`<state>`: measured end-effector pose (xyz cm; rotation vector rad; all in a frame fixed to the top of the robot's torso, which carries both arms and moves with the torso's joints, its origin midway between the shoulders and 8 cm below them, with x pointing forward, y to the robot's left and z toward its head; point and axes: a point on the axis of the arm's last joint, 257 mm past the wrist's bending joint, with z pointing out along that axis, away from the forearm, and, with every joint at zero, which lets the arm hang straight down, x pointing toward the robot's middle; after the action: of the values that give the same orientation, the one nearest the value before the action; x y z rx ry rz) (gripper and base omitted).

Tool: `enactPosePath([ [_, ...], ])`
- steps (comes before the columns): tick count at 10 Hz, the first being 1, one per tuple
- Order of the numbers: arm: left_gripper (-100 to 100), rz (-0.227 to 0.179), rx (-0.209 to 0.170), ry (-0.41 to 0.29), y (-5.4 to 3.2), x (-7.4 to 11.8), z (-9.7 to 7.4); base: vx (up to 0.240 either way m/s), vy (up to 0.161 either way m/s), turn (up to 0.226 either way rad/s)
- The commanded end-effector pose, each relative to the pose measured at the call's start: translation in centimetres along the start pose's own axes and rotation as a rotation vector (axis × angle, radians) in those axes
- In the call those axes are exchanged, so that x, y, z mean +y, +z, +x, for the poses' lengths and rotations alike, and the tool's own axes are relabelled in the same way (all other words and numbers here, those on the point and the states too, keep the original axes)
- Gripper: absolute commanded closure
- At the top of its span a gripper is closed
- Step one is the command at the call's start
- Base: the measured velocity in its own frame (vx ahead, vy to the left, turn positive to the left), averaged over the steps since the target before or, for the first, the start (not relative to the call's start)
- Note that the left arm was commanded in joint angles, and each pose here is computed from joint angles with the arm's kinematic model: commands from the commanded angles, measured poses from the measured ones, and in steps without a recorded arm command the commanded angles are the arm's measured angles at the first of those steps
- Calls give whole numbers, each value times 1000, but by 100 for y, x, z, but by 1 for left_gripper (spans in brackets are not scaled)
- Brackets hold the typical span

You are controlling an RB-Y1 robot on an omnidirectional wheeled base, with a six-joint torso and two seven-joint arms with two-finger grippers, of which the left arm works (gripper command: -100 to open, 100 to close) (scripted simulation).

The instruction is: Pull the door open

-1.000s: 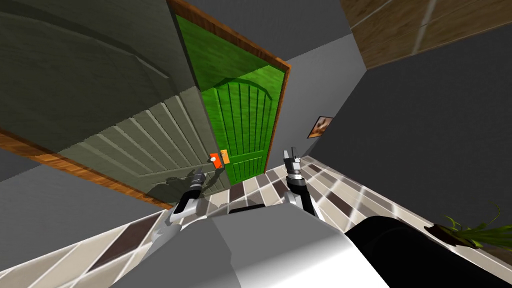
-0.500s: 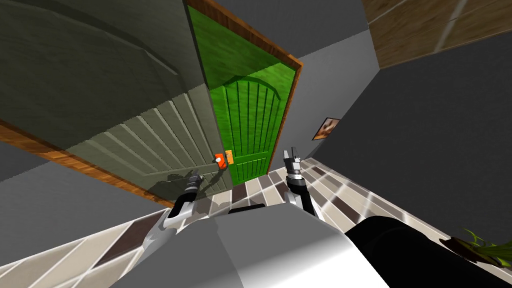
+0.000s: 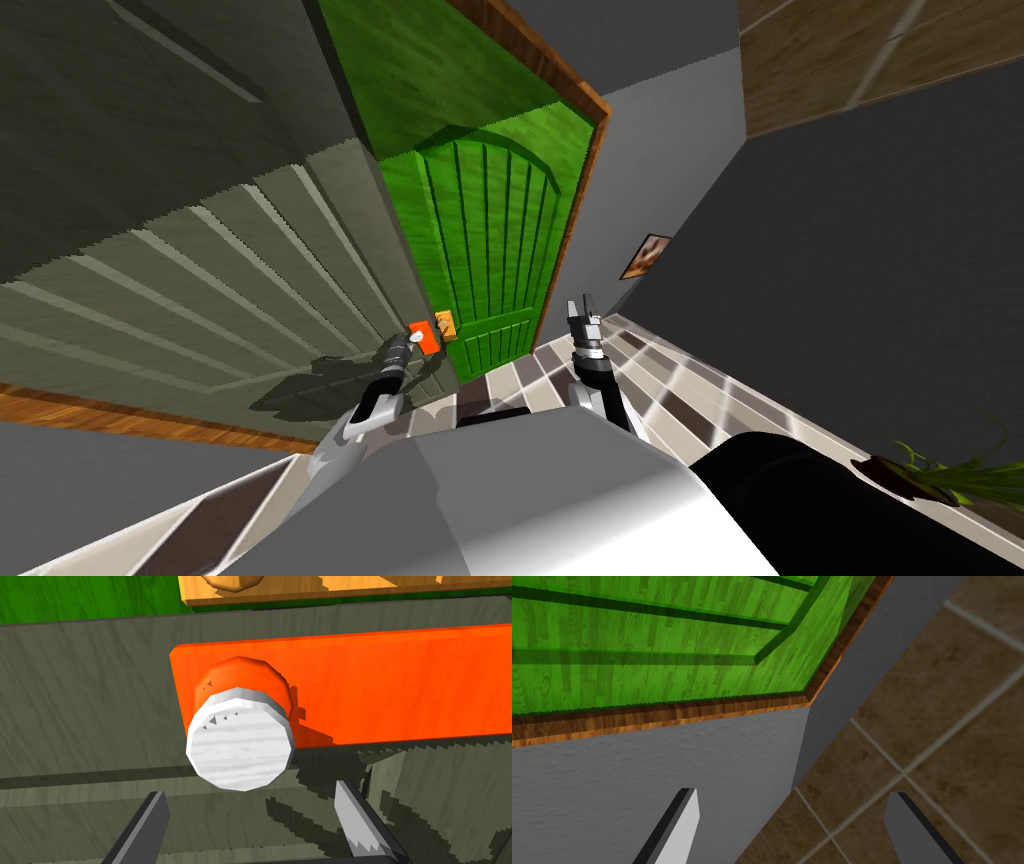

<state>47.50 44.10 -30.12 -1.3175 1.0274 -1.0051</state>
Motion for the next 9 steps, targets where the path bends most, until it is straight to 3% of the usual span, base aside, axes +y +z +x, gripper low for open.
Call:
enactPosePath([
  [1, -100, 0, 0, 0, 0, 0, 0, 101, -57, -33],
  [2, 100, 0, 0, 0, 0, 0, 0, -13, 11, 36],
  [7, 100, 0, 0, 0, 0, 0, 0, -19, 8, -7],
  [9, 100, -18, -9, 8, -66, 77, -108, -195, 72, 51],
])
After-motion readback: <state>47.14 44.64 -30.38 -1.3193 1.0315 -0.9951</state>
